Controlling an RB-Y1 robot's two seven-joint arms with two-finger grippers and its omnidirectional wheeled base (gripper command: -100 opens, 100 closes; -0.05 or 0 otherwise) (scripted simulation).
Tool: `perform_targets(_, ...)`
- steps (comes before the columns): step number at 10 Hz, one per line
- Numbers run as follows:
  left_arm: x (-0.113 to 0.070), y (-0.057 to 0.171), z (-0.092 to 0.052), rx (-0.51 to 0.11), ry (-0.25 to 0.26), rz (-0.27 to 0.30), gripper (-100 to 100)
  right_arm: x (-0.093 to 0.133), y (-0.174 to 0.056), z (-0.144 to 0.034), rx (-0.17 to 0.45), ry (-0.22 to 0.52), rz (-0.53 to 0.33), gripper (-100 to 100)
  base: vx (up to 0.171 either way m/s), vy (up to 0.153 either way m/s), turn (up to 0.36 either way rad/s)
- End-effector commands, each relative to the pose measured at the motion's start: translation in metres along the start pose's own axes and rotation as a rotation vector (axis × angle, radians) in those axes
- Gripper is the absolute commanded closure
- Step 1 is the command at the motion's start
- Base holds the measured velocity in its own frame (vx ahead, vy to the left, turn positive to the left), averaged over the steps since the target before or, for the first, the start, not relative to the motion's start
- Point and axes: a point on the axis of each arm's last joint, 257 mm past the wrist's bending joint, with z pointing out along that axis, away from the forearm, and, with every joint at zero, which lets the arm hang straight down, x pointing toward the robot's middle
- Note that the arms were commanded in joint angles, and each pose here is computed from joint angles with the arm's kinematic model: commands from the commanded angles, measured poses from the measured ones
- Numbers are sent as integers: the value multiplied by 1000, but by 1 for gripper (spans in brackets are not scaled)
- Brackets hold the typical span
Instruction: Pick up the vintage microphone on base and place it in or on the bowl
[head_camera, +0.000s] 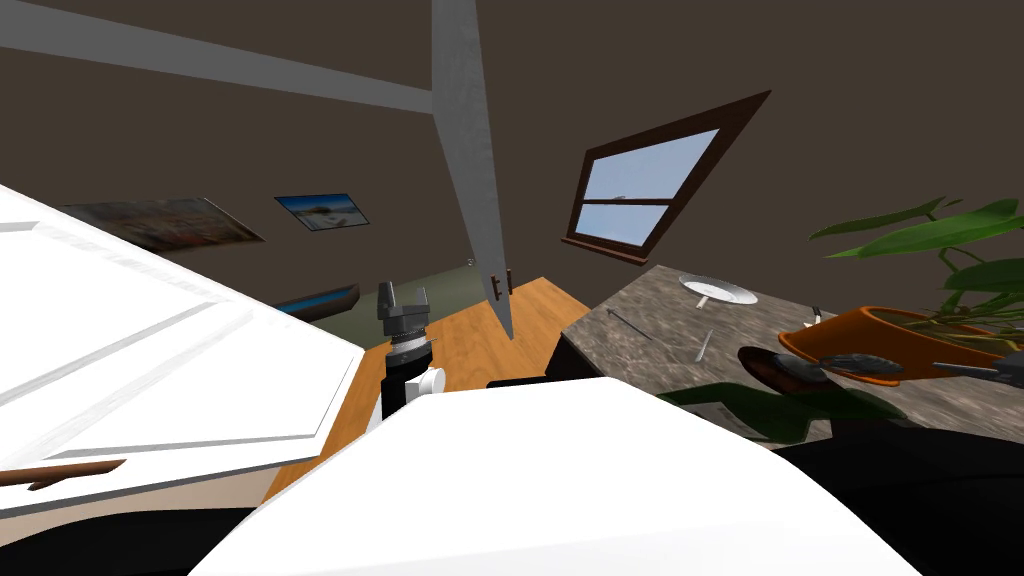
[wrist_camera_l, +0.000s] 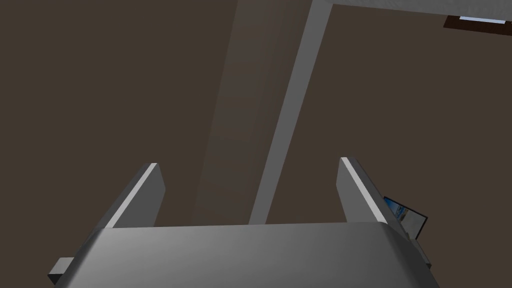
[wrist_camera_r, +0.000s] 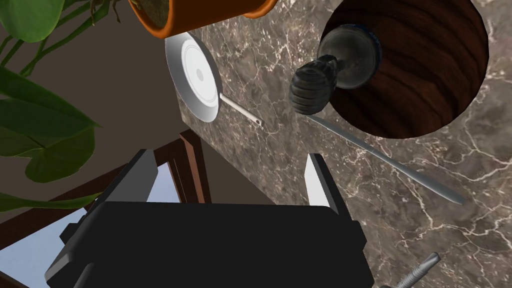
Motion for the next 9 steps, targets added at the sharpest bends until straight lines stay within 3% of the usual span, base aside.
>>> perform_targets(1,0,0,0,0,0,0,0,-9,-11,-8,-3,-11,-6,-100,12,-7,-65)
perform_targets(3,0,0,0,0,0,0,0,4,-5,-11,-20,20,-19,-100,10,-6,-19)
perform_targets(4,0,0,0,0,0,0,0,-14,-18,-13,-6,-16,-11,-100,8,-7,-35)
perform_targets(6,0,0,0,0,0,0,0,-13,-18,-13,-7,-12,-11,-100,5,-3,-12)
perform_targets(7,0,0,0,0,0,0,0,-14,-18,-13,-7,-13,-11,0,0,0,0)
perform_targets(9,0,0,0,0,0,0,0,-14,-18,-13,-7,-13,-11,0,0,0,0)
